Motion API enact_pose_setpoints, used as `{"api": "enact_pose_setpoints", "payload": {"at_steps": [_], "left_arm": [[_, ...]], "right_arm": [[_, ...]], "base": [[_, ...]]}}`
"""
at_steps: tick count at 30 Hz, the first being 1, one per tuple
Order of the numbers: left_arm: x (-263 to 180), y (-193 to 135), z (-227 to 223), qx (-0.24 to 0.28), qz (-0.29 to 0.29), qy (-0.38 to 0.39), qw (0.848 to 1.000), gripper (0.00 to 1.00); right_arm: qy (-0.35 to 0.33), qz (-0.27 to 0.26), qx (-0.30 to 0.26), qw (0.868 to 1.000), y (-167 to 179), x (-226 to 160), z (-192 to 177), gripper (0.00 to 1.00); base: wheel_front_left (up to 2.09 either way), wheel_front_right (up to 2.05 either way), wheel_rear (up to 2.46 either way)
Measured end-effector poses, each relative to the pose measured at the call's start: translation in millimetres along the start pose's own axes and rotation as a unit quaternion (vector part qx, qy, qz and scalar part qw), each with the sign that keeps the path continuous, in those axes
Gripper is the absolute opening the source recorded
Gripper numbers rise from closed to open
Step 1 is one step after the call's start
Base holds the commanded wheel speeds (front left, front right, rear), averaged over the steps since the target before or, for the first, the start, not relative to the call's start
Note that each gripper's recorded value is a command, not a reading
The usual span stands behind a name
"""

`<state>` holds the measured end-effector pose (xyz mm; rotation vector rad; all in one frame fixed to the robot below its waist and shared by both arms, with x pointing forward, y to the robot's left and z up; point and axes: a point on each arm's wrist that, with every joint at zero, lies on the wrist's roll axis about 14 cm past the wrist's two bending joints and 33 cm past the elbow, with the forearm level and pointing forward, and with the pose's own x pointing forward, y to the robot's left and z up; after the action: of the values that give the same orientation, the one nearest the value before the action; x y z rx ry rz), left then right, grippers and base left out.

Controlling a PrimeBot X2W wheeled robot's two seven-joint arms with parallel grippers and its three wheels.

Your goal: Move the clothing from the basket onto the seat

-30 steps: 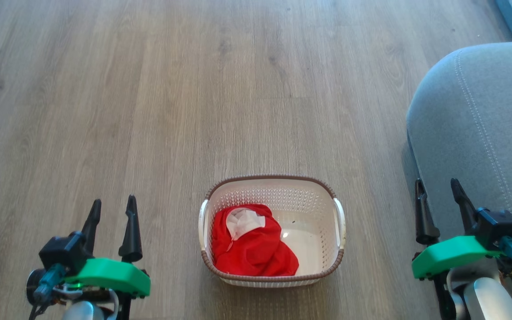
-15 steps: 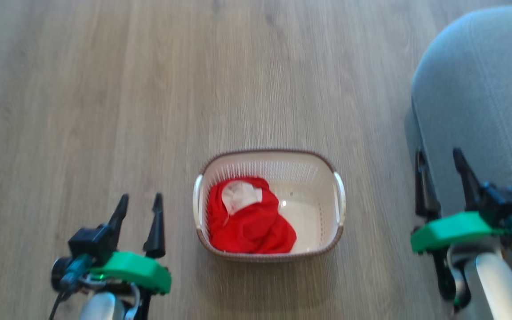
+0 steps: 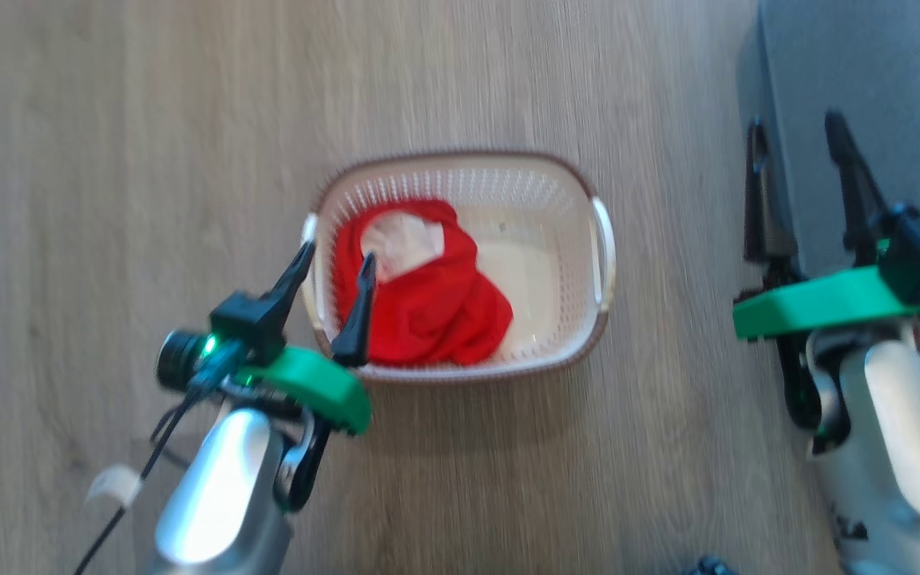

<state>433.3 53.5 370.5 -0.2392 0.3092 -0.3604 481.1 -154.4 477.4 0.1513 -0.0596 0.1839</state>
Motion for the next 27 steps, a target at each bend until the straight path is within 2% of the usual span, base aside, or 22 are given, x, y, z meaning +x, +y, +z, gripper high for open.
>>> {"api": "enact_pose_setpoints", "payload": {"at_steps": [9, 14, 23, 26, 27], "left_arm": [[55.1, -23.2, -62.4, 0.009, -0.078, 0.077, 0.994, 1.00], [75.7, -41.4, -100.9, 0.029, -0.133, 0.123, 0.983, 1.00], [104.0, -59.2, -165.8, 0.114, -0.230, 0.201, 0.945, 1.00], [111.4, -60.0, -183.5, 0.144, -0.250, 0.230, 0.930, 1.00], [111.7, -57.9, -198.5, 0.166, -0.259, 0.257, 0.916, 1.00]], "right_arm": [[0.021, 0.011, -0.010, 1.000, -10.8, 34.1, -39.2, 1.00], [0.038, 0.011, -0.013, 0.999, -18.2, 43.7, -62.8, 1.00], [0.078, 0.006, -0.017, 0.997, -30.7, 46.2, -105.6, 1.00], [0.086, -0.001, -0.018, 0.996, -35.7, 45.3, -113.9, 1.00], [0.092, -0.004, -0.017, 0.996, -37.9, 43.8, -119.6, 1.00]], "base": [[0.00, 0.00, 0.00], [0.00, 0.00, 0.00], [0.00, 0.00, 0.00], [0.00, 0.00, 0.00], [0.00, 0.00, 0.00]]}}
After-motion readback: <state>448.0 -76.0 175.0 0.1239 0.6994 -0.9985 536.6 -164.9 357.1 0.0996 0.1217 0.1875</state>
